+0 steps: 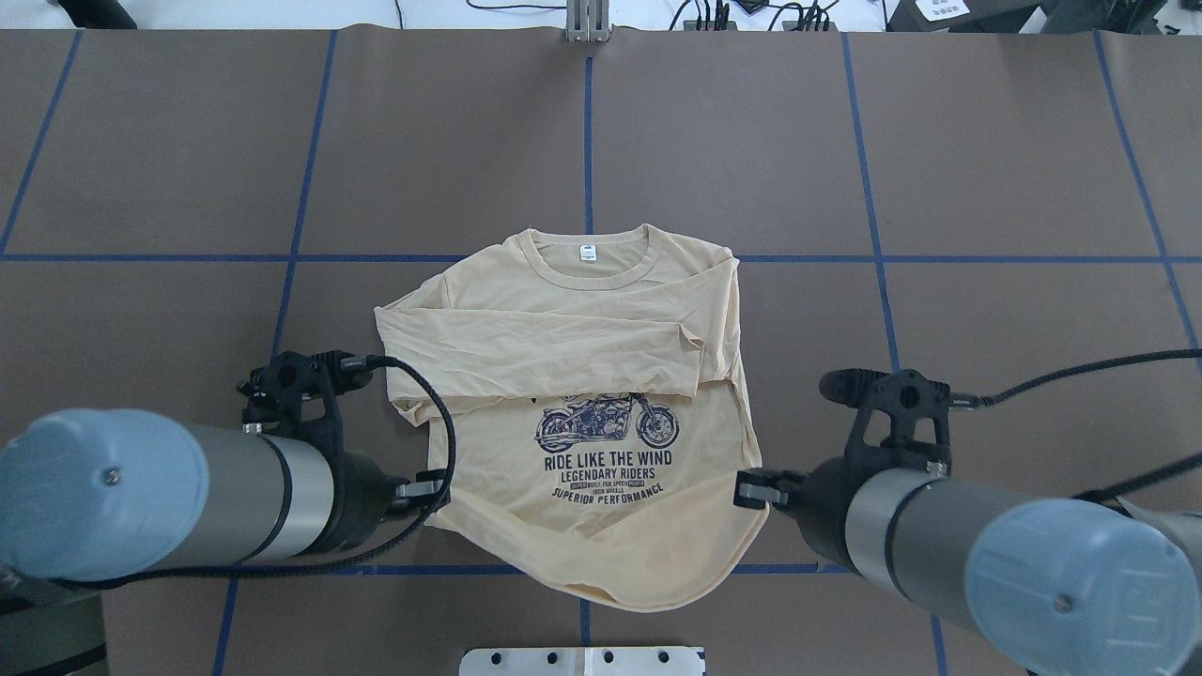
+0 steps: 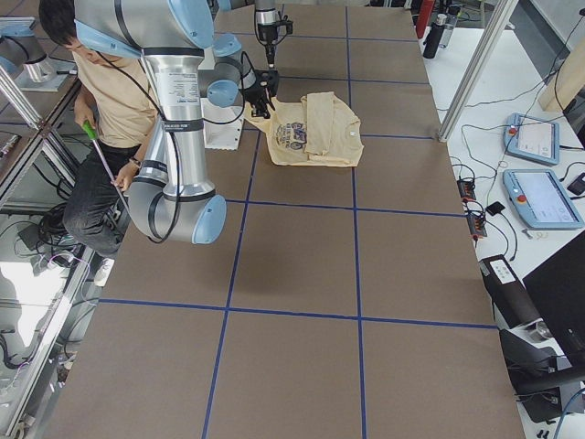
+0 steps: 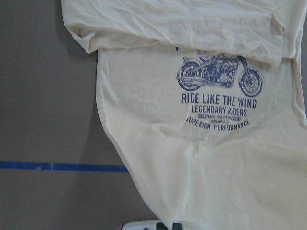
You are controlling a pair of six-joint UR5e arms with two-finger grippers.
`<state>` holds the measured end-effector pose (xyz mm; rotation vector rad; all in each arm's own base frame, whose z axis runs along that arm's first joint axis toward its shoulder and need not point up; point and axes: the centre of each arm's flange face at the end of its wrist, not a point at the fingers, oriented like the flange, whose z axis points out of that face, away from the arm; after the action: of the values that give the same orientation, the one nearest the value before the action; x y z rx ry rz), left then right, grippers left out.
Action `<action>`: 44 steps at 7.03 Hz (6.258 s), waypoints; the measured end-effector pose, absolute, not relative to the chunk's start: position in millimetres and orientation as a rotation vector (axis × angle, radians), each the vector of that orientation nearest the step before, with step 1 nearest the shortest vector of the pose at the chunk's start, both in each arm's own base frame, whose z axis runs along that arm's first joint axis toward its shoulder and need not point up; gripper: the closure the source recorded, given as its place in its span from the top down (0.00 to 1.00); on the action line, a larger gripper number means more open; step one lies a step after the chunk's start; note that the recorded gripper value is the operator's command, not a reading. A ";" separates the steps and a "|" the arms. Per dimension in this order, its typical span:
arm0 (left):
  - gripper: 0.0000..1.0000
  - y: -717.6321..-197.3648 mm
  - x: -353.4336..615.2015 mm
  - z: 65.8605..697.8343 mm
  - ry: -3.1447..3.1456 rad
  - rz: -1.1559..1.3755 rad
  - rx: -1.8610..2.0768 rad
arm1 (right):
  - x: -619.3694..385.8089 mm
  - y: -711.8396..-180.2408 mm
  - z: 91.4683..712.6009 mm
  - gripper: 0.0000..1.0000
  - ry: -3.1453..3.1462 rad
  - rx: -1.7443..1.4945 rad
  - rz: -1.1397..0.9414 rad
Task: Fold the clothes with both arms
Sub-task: 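Lift the hem with both grippers and fold it toward the collar, then release the hem and raise both grippers away from the shirt, then lower the left gripper to the folded shirt's side edge and grasp it, then drag the grasped side with the left gripper away from the robot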
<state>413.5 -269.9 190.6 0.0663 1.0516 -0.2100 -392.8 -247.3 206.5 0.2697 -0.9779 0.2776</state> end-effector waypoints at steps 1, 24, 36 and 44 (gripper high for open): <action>0.00 -297.5 415.0 191.5 1.032 -0.251 0.120 | -402.0 -283.3 207.4 0.00 -0.950 0.302 0.323; 0.78 -343.7 510.0 303.4 1.002 -0.107 0.223 | -432.8 -534.7 270.4 1.00 -0.871 0.342 0.303; 0.00 -338.3 493.6 341.5 0.935 -0.063 0.239 | -432.5 -526.4 260.3 1.00 -0.891 0.352 0.296; 0.00 -680.1 456.1 328.3 0.760 -0.104 0.576 | -440.8 -519.3 255.6 1.00 -0.902 0.345 0.298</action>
<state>456.1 -680.1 328.3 0.5765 0.7604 -0.1044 -440.8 -519.3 255.6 0.3451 -0.9025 0.2976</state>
